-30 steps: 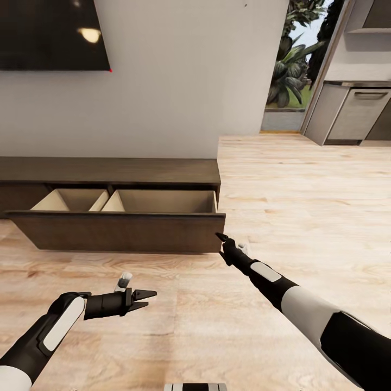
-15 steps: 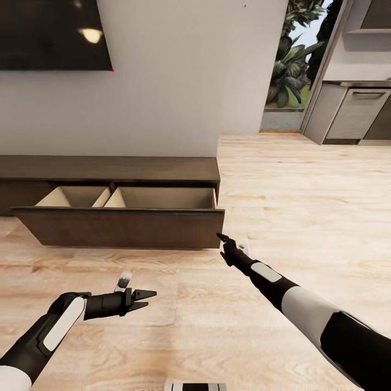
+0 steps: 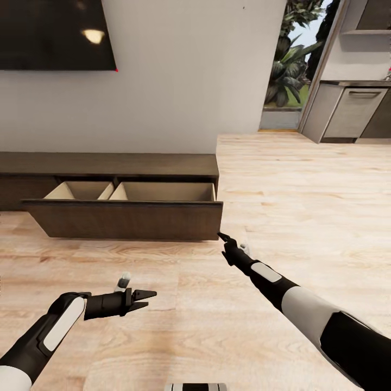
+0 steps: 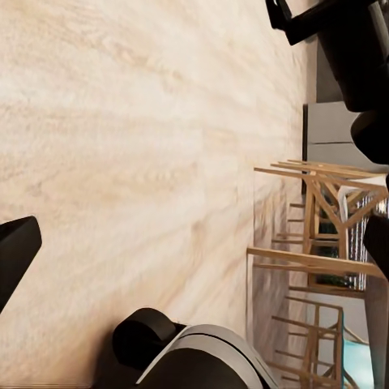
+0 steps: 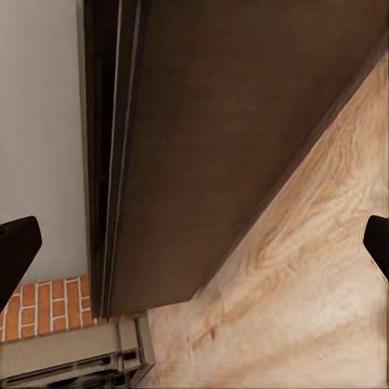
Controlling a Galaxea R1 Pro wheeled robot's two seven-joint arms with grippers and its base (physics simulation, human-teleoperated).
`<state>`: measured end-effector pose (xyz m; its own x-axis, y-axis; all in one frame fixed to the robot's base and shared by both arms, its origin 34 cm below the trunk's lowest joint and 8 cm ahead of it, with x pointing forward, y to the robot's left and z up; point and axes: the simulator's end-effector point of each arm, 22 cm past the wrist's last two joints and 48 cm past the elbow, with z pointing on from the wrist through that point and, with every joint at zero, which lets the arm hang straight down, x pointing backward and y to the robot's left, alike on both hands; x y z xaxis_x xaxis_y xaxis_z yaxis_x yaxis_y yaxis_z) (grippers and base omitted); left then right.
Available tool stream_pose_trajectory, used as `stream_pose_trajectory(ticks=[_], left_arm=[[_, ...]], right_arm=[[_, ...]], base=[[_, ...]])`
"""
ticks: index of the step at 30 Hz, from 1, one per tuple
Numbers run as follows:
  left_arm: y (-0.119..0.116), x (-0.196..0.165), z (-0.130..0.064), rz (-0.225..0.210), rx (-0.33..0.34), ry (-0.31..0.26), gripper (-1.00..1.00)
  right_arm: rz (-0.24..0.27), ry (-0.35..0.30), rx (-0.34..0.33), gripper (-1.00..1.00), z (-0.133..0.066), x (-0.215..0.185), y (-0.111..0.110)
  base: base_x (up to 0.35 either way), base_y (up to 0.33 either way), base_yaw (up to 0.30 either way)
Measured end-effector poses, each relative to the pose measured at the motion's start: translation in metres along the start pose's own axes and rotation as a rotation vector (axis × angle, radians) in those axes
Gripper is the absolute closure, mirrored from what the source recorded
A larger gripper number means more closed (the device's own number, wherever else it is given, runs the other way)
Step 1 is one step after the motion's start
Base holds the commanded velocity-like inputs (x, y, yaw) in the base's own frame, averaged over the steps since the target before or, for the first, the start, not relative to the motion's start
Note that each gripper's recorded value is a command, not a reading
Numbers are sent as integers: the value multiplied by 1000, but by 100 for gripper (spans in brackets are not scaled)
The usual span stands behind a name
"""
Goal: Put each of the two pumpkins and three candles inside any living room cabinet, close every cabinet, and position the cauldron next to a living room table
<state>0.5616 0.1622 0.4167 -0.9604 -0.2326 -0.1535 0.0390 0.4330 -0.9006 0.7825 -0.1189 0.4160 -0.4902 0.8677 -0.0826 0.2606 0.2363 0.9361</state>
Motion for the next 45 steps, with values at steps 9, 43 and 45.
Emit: stream_pose_trajectory(ticks=[9,43,45], left_arm=[[0,0,0,2,-3,2,-100],[-18,-8,-11,61,-33,-20,-100],[-13,-10,-13,68,-74,-27,-100]], right_arm=[[-10,-19,0,-100,0,-4,0],[-112,-83,-26,-100,-12,-18,37],[-170,-72,8,-100,-14,-18,33]], base=[[-96,-23,0],[-1,-11,71],[0,0,272]])
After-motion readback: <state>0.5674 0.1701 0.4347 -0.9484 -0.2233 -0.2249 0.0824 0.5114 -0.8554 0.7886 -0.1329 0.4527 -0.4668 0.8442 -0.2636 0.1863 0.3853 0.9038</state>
